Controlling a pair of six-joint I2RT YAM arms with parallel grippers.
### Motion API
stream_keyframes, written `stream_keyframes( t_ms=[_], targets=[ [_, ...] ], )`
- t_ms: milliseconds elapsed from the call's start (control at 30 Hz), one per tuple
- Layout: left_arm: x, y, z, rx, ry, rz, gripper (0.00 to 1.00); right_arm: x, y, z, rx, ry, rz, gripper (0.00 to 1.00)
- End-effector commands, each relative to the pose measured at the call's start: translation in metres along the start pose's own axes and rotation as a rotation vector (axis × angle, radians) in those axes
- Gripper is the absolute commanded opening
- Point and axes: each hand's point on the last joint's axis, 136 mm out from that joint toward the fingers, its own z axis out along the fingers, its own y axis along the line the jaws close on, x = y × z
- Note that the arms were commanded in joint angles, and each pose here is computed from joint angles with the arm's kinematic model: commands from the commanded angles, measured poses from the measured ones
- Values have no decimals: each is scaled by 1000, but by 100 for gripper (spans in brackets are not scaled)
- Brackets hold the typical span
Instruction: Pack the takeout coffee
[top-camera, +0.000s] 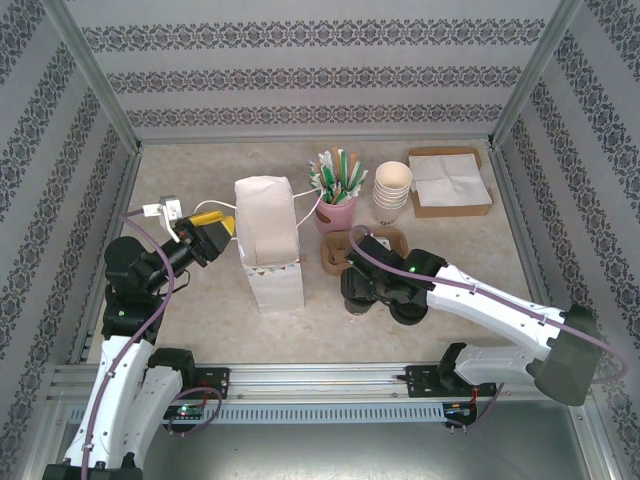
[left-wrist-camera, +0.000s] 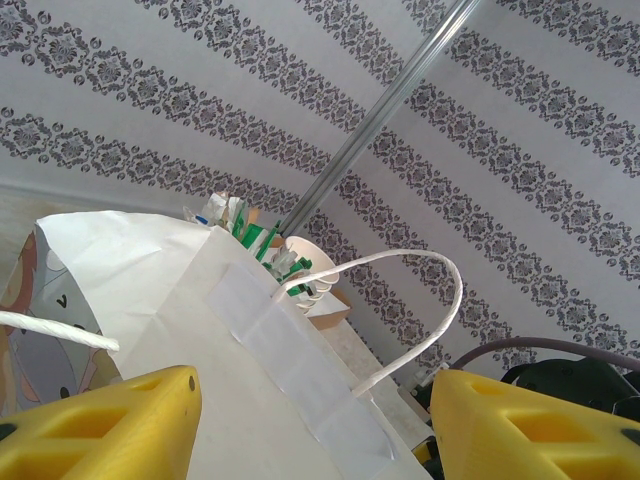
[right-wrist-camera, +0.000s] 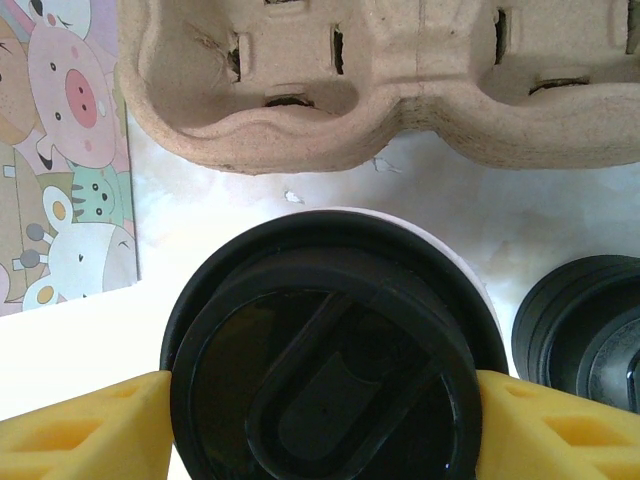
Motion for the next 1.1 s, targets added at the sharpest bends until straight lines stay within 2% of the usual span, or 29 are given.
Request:
stream_keyframes(
  t_ms=[0, 567, 900, 1067],
  targets=[
    [-3, -5, 0, 27, -19, 24, 63, 18, -10, 12, 52, 71, 6, 71],
    [-3, -3, 0, 23, -16, 20, 63, 49, -25, 32, 197, 170, -34, 69],
    [-3, -4, 0, 26, -18, 20, 63, 63, -48, 32, 359, 226, -95, 67],
    [-3, -5, 0, 28, -17, 21, 63, 69, -34, 39, 261, 242, -50, 66]
  ],
)
